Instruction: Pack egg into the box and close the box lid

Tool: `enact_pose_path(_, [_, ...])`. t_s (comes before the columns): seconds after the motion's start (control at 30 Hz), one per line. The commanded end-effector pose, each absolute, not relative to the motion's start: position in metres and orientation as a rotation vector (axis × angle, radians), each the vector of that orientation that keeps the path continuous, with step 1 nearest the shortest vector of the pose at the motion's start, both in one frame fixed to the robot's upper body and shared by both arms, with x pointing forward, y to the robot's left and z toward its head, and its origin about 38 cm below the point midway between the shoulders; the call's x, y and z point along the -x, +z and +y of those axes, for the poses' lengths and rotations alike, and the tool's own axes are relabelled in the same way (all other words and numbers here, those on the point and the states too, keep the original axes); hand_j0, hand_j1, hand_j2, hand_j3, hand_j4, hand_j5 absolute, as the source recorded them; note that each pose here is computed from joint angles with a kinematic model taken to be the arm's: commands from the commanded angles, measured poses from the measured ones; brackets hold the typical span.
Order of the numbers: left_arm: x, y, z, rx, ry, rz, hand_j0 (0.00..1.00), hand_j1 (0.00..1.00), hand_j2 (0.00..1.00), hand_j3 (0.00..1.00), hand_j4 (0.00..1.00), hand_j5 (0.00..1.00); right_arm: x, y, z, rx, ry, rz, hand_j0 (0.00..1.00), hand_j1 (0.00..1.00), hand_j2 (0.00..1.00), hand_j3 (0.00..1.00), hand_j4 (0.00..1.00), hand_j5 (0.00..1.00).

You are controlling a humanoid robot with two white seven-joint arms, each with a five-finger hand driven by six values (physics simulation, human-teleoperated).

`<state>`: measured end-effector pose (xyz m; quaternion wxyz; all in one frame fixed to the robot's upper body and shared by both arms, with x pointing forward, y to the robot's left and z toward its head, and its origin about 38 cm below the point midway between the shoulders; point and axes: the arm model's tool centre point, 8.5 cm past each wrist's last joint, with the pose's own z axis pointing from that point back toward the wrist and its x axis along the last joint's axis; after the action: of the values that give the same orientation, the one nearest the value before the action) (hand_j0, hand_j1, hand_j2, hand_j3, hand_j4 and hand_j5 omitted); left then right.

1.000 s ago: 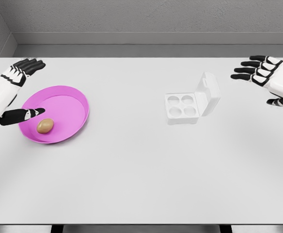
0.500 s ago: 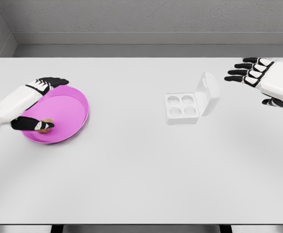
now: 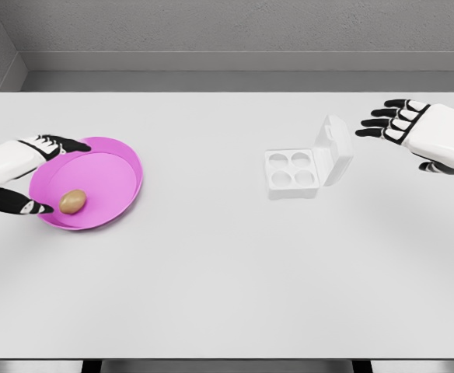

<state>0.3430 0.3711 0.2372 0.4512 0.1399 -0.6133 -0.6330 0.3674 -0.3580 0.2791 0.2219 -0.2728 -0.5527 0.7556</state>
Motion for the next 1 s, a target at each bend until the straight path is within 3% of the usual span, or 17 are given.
enact_pose_path(0.0, [-0.345,0.237,0.374,-0.235,-1.451,-1.498,0.9,0.9,0.9,0.9,0.9,0.9,-0.369,0.277,-0.358,0.761,2.086,-1.52,1.0,1.0,1.0,1.0,1.0,1.0])
enact_pose_path(0.17, [-0.349,0.234,0.379,-0.188,-1.32,-1.45,0.84,0.84,0.84,0.84,0.84,0.84,-0.375,0.256,-0.338,0.702,2.002,-1.616,1.0,1.0,1.0,1.0,1.0,1.0])
enact_pose_path(0.27, [-0.349,0.228,0.379,-0.195,-1.307,-1.429,0.7,0.7,0.7,0.7,0.7,0.7,-0.382,0.245,-0.351,0.695,1.964,-1.578,1.0,1.0,1.0,1.0,1.0,1.0])
enact_pose_path(0.3, [-0.349,0.227,0.378,-0.197,-1.304,-1.425,0.69,0.69,0.69,0.69,0.69,0.69,-0.383,0.244,-0.353,0.695,1.954,-1.571,1.0,1.0,1.0,1.0,1.0,1.0])
enact_pose_path(0.77, [-0.354,0.183,0.346,-0.247,-1.25,-1.405,0.72,0.72,0.72,0.72,0.72,0.72,-0.396,0.224,-0.385,0.716,1.904,-1.449,1.0,1.0,1.0,1.0,1.0,1.0])
enact_pose_path(0.97, [-0.353,0.174,0.342,-0.276,-1.252,-1.395,0.81,0.81,0.81,0.81,0.81,0.81,-0.398,0.216,-0.395,0.711,1.881,-1.416,1.0,1.0,1.0,1.0,1.0,1.0])
